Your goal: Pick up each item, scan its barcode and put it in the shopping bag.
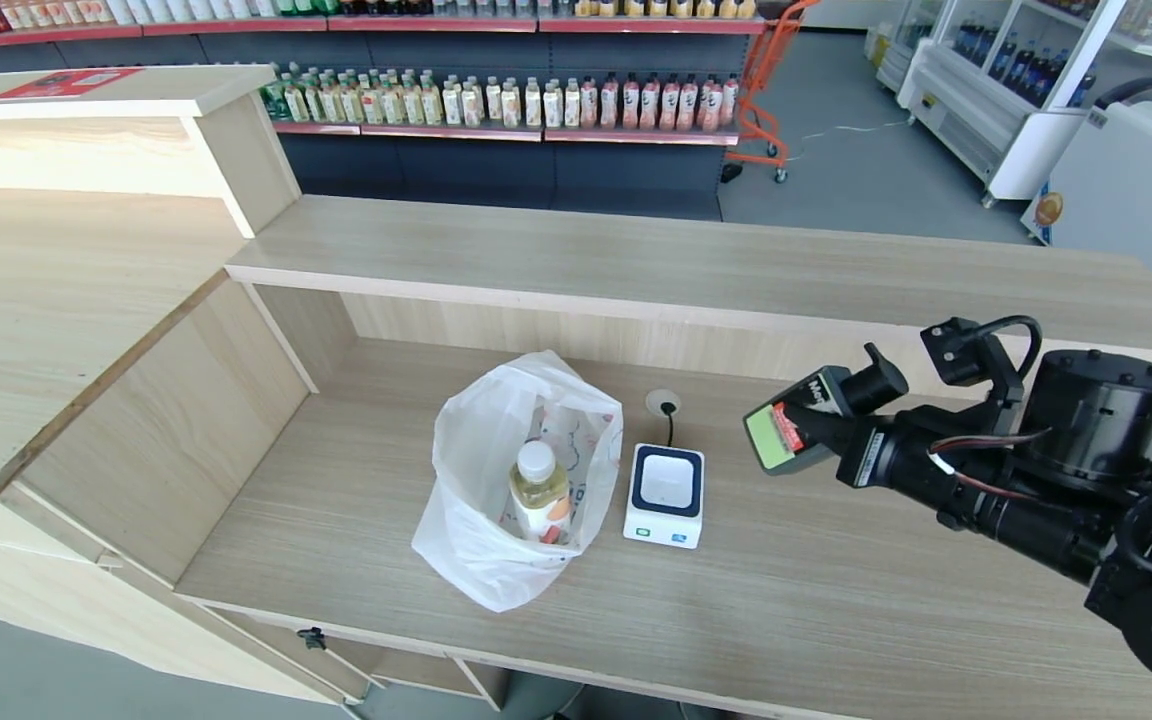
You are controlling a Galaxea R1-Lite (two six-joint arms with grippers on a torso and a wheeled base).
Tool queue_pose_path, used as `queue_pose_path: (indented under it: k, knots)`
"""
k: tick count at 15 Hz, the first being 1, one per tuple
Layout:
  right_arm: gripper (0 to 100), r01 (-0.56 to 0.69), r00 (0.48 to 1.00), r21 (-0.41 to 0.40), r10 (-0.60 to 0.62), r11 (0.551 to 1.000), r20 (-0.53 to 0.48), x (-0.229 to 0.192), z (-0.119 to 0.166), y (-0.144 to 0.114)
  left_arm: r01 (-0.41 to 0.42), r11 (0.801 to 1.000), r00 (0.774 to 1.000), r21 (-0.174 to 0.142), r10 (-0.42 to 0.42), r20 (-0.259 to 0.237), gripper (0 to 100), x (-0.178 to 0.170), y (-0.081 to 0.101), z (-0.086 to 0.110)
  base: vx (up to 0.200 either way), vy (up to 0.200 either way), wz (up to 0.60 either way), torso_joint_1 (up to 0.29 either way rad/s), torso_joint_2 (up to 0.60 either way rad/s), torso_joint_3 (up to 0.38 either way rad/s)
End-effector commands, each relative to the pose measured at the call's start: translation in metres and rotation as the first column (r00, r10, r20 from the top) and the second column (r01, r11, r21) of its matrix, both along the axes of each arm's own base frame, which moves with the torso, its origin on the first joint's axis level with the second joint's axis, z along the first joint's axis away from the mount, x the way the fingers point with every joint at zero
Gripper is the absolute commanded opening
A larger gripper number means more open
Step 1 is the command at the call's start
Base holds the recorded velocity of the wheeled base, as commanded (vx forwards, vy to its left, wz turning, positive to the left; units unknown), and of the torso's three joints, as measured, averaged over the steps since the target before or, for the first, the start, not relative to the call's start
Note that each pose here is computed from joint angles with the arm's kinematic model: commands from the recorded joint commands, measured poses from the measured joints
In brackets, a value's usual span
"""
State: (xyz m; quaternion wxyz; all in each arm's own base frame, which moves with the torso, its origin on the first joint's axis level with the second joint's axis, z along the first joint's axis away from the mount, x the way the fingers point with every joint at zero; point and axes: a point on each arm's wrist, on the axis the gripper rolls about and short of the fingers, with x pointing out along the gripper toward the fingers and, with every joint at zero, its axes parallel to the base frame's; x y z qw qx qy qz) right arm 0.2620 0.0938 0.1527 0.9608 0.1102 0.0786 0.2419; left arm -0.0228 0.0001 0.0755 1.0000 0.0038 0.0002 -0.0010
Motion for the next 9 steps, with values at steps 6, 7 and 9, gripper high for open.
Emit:
queue_pose_path:
  k: [6,7,9]
  knots:
    - [0,0.02,1.0,0.024,-0.02,0.999,-0.021,0.0025,-0.0017,-0.0041,0.0,1.0,1.0,0.002,0.0,0.0,100,0.0,0.0,0.0,0.0,0.2,0.0,0.006,0.0,0.002]
    - [0,0.022,0.999,0.023,-0.021,0.999,-0.024,0.0031,-0.0025,-0.0043,0.0,1.0,1.0,0.003,0.0,0.0,100,0.0,0.0,0.0,0.0,0.2,0.0,-0.002,0.01,0.002]
    - [0,0.025,0.999,0.016,-0.025,1.0,-0.04,0.0053,-0.0076,-0.0037,0.0,1.0,1.0,0.002,0.0,0.002,100,-0.0001,0.0,0.0004,0.0,0.1,0.0,-0.006,0.0,0.004]
